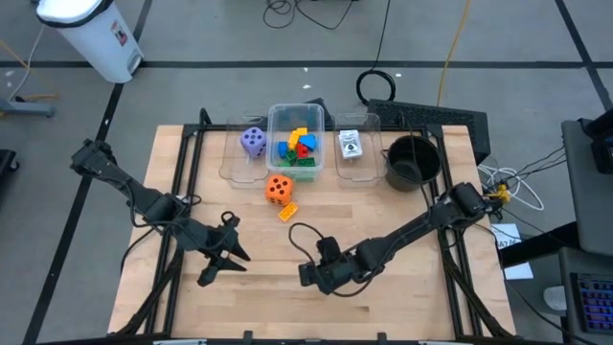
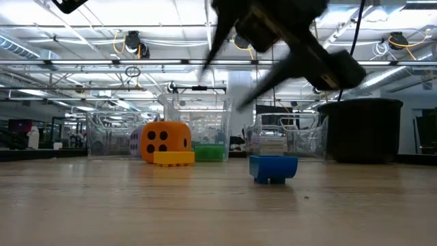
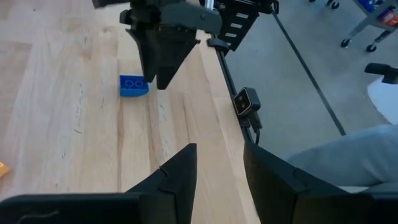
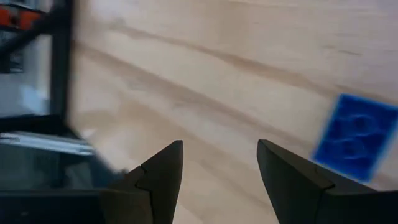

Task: Pick & Place Toys
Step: Put the blue four stud game piece into the middle transparent bin

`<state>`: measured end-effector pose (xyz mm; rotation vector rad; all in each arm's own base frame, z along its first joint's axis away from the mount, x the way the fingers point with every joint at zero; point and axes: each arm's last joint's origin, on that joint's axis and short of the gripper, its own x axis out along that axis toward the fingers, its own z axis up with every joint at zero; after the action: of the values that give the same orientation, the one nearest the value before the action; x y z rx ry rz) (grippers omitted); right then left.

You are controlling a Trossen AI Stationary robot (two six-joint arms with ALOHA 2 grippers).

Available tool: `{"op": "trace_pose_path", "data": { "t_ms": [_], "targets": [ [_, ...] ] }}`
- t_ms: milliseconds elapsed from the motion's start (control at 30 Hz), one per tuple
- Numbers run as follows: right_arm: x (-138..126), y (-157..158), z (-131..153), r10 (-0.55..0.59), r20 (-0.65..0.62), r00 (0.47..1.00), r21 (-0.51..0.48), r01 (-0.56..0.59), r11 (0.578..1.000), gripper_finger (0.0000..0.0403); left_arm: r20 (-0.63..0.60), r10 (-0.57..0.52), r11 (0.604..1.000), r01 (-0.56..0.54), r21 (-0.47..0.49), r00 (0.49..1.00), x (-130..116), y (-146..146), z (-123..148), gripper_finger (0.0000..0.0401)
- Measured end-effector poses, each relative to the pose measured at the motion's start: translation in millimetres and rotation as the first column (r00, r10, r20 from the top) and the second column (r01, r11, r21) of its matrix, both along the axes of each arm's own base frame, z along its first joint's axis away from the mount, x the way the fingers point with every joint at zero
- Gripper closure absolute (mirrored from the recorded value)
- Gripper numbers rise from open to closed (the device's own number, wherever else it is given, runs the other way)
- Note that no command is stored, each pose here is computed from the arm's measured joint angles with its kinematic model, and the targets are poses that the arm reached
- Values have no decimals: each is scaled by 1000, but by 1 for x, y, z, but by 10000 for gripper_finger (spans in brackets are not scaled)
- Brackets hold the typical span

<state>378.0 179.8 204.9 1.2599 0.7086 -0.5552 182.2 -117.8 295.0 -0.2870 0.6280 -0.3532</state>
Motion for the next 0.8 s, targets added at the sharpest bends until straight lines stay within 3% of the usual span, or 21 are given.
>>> {"op": "trace_pose_path", "data": {
  "t_ms": [600, 800],
  "targets": [
    [-19, -12, -43, 20, -165, 986, 65, -9, 998, 204, 12, 17, 1000, -17, 22, 1000, 0, 1, 0, 265],
    [-29, -19, -45, 10, -269, 963, 4, -10, 1000, 204, 13, 16, 1000, -17, 24, 1000, 0, 1, 0, 265]
  ]
}}
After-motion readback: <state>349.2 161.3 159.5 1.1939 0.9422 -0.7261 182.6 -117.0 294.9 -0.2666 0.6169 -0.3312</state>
